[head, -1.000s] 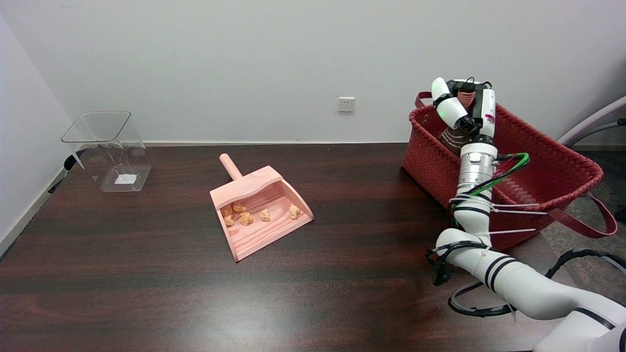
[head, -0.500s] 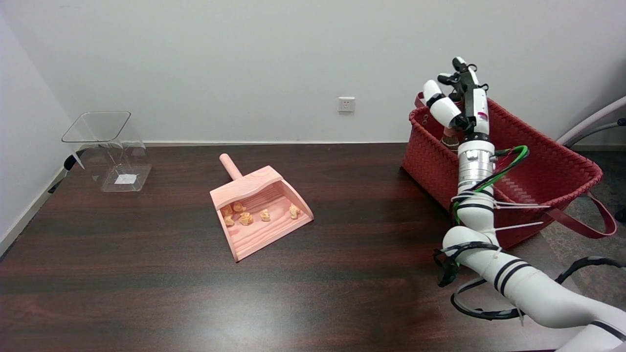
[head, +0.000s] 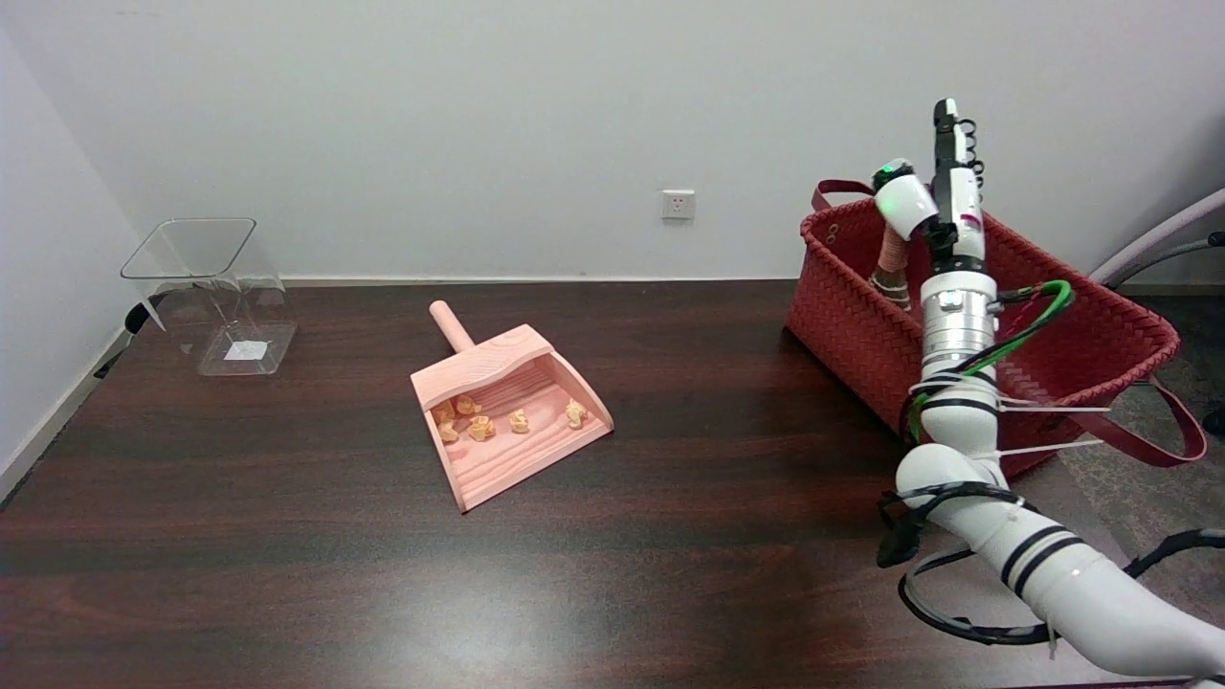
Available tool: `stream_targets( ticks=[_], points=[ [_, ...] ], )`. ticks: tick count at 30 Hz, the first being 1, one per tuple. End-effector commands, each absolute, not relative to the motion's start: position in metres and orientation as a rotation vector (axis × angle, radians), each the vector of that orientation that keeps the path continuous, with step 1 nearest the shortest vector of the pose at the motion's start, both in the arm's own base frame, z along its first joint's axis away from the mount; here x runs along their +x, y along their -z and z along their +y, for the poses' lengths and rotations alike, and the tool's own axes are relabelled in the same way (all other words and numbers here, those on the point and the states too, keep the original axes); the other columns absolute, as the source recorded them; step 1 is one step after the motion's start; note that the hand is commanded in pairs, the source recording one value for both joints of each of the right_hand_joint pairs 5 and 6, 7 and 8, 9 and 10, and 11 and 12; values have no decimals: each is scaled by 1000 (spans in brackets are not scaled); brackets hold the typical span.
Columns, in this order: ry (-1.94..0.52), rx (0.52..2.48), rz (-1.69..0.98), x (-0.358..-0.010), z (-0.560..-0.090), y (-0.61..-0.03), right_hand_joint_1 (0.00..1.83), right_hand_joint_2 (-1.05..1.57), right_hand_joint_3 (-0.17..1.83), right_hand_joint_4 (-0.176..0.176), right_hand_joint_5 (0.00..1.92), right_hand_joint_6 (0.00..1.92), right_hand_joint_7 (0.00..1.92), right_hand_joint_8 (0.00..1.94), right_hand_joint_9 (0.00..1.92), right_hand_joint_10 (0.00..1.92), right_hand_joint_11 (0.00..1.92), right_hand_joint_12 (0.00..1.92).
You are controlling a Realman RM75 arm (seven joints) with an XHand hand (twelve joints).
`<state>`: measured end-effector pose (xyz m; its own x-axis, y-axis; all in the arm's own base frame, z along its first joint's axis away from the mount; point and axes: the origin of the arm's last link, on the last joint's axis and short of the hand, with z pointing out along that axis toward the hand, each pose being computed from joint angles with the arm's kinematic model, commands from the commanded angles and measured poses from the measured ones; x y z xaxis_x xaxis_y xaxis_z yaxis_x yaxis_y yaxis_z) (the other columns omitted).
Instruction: Place the broom into the brown storage basket.
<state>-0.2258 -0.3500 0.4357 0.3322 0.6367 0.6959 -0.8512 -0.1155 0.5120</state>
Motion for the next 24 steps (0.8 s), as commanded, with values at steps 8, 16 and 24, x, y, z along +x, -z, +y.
stream_targets(
  ticks=[8, 16, 24],
  points=[
    [-1652, 1105, -353, -195, -302, -449, 217, 1191, 1468, 0, 0, 0, 0, 0, 0, 0, 0, 0],
    [-1694, 1070, -270, -195, -288, -458, 162, 1254, 1437, 0, 0, 0, 0, 0, 0, 0, 0, 0],
    [-1662, 1013, -164, -201, -265, -479, 204, 1257, 1315, 0, 0, 0, 0, 0, 0, 0, 0, 0]
  ],
)
